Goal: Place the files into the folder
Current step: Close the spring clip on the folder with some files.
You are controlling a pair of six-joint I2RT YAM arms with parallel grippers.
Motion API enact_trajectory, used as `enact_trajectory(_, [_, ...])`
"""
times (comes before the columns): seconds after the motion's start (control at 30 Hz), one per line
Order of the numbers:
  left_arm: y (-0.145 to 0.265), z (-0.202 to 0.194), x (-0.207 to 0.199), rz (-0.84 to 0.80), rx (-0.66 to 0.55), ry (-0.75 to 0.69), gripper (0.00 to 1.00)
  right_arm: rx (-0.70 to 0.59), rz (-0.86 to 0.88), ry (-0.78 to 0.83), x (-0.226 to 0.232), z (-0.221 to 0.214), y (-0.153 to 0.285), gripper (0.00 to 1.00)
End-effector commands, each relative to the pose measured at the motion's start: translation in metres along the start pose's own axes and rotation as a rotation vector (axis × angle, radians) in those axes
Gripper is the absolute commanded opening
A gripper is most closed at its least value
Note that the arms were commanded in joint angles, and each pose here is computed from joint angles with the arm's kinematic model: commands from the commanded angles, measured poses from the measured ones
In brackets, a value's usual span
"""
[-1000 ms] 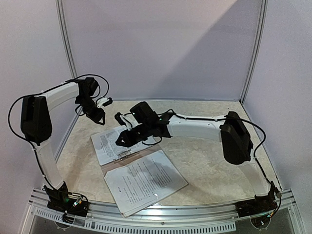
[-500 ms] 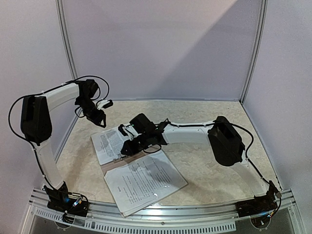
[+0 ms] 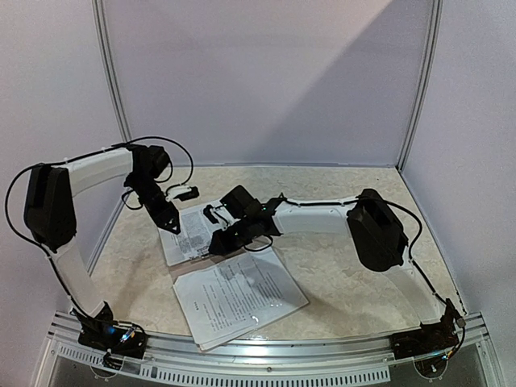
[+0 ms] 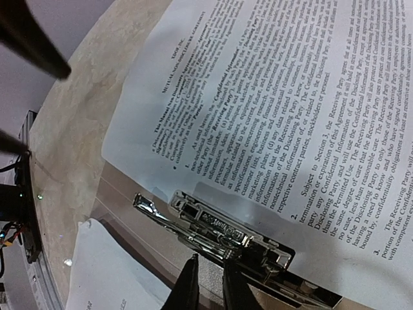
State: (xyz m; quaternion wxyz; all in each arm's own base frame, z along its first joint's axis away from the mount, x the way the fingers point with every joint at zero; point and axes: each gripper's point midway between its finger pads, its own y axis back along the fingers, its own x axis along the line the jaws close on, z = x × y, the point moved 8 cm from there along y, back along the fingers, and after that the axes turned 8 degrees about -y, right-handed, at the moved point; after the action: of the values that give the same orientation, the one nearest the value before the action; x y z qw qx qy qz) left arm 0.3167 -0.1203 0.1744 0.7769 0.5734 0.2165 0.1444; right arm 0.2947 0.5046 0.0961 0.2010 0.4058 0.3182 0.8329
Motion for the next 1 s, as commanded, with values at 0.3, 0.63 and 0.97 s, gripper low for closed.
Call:
enact_trajectory(0.3, [-0.066, -0.002, -0.043, 0.042, 0.183, -0.442, 0.37, -0.165, 0.116, -0.155, -0.01, 0.033, 0.089, 0.16])
enact_trajectory(0.63, [-0.083, 0.003, -0.044, 0.044, 0.166, -0.404, 0.21, -0.207, -0.022, -0.291, -0.052, 0.007, 0.121, 0.16])
enact_trajectory(0.97, [-0.094, -0.003, -0.045, 0.002, 0.215, -0.394, 0.18, -0.212, -0.073, -0.354, -0.08, -0.003, 0.126, 0.16])
